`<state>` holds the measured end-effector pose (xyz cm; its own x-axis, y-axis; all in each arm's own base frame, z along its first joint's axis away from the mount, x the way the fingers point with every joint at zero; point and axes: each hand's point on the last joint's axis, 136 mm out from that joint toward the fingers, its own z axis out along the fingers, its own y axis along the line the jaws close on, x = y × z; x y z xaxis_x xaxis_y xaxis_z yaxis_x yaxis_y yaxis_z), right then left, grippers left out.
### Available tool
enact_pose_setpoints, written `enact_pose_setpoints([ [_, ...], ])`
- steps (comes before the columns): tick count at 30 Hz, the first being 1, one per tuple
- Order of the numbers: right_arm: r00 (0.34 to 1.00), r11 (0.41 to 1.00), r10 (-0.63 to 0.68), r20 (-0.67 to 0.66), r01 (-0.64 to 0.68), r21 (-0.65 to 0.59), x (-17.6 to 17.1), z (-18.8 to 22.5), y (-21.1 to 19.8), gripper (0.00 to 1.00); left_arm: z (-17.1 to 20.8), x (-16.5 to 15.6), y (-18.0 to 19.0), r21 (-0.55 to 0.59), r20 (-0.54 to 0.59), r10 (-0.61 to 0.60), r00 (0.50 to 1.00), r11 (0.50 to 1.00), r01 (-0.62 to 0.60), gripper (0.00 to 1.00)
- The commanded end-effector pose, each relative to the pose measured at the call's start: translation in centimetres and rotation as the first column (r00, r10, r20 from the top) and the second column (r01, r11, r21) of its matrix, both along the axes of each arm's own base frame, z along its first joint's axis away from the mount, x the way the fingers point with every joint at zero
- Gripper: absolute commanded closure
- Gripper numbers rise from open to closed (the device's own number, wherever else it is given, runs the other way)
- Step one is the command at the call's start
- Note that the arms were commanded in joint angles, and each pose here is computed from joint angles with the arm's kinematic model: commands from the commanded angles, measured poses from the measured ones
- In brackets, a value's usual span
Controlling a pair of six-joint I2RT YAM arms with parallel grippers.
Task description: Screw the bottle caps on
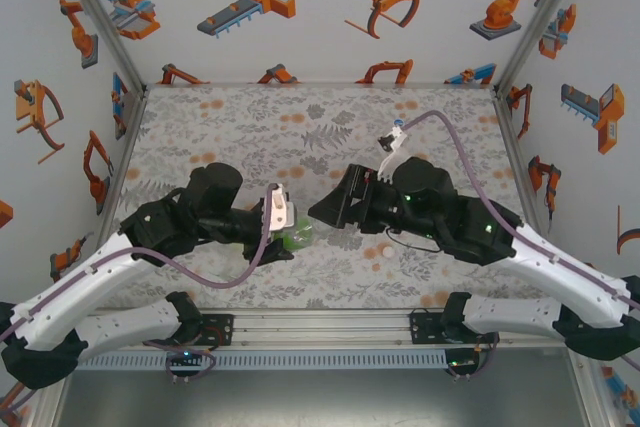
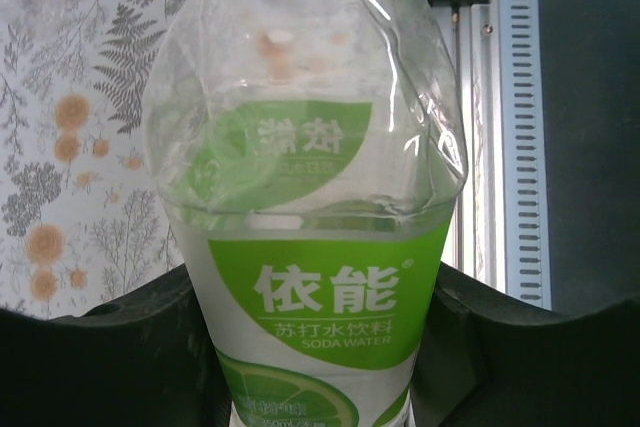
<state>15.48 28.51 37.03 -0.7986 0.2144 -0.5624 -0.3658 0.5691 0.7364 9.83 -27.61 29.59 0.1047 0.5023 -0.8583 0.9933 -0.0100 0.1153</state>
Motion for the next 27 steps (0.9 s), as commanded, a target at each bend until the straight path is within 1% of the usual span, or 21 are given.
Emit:
enact_pose_setpoints([
  [1,0.935,0.992,0.123,0.334,-0.112,-0.053,-0.6,4.7,-0.7,0.28,1.3,-1.2,-0.2,-0.062,0.016,-0.065,0.998,0.996,0.066,1.0],
  [4,0.826,0.97,0.232,0.514,-0.236,-0.059,-2.3,6.6,0.1,0.33,1.3,-1.7,-0.2,-0.066,0.009,-0.087,0.996,0.994,0.087,1.0],
  [6,0.722,0.942,0.314,0.616,-0.32,-0.104,-3.7,7.3,0.5,0.35,1.1,-2.0,-0.2,-0.061,-0.001,-0.103,0.995,0.993,0.103,1.0],
  [8,0.611,0.901,0.407,0.679,-0.39,-0.188,-5.1,7.3,0.9,0.41,1.0,-2.3,-0.1,-0.053,-0.011,-0.119,0.993,0.992,0.118,1.0],
  [10,0.492,0.846,0.501,0.712,-0.452,-0.283,-6.5,7.2,1.1,0.44,0.9,-2.6,0.1,-0.04,-0.018,-0.13,0.991,0.991,0.129,1.0],
  [13,0.307,0.744,0.623,0.72,-0.516,-0.424,-8.7,6.7,1.0,0.48,0.1,-3.0,0.4,-0.001,-0.041,-0.145,0.989,0.989,0.145,1.0],
  [15,0.145,0.652,0.689,0.71,-0.552,-0.52,-10.4,6.0,0.6,0.5,-0.3,-3.3,0.6,0.025,-0.057,-0.156,0.986,0.987,0.158,1.0],
  [16,0.094,0.621,0.707,0.701,-0.556,-0.552,-10.9,5.6,0.5,0.5,-0.4,-3.4,0.7,0.035,-0.064,-0.161,0.985,0.986,0.163,1.0],
  [18,0.014,0.58,0.726,0.688,-0.55,-0.601,-11.3,5.0,0.3,0.5,-0.6,-3.7,0.8,0.049,-0.074,-0.169,0.983,0.984,0.172,1.0],
  [20,-0.044,0.548,0.731,0.681,-0.557,-0.624,-11.8,4.6,0.5,0.51,-0.7,-3.8,0.8,0.053,-0.08,-0.174,0.982,0.983,0.178,1.0],
  [21,-0.059,0.541,0.729,0.682,-0.561,-0.627,-11.9,4.5,0.6,0.5,-0.6,-3.9,0.8,0.05,-0.08,-0.177,0.981,0.982,0.181,1.0],
  [23,-0.067,0.532,0.73,0.68,-0.567,-0.628,-11.9,4.1,1.0,0.5,-0.5,-4.1,0.7,0.045,-0.087,-0.187,0.979,0.981,0.191,1.0],
  [27,-0.059,0.516,0.749,0.66,-0.574,-0.636,-11.4,2.9,1.9,0.5,-0.5,-4.3,0.6,0.04,-0.092,-0.193,0.977,0.979,0.198,1.0],
])
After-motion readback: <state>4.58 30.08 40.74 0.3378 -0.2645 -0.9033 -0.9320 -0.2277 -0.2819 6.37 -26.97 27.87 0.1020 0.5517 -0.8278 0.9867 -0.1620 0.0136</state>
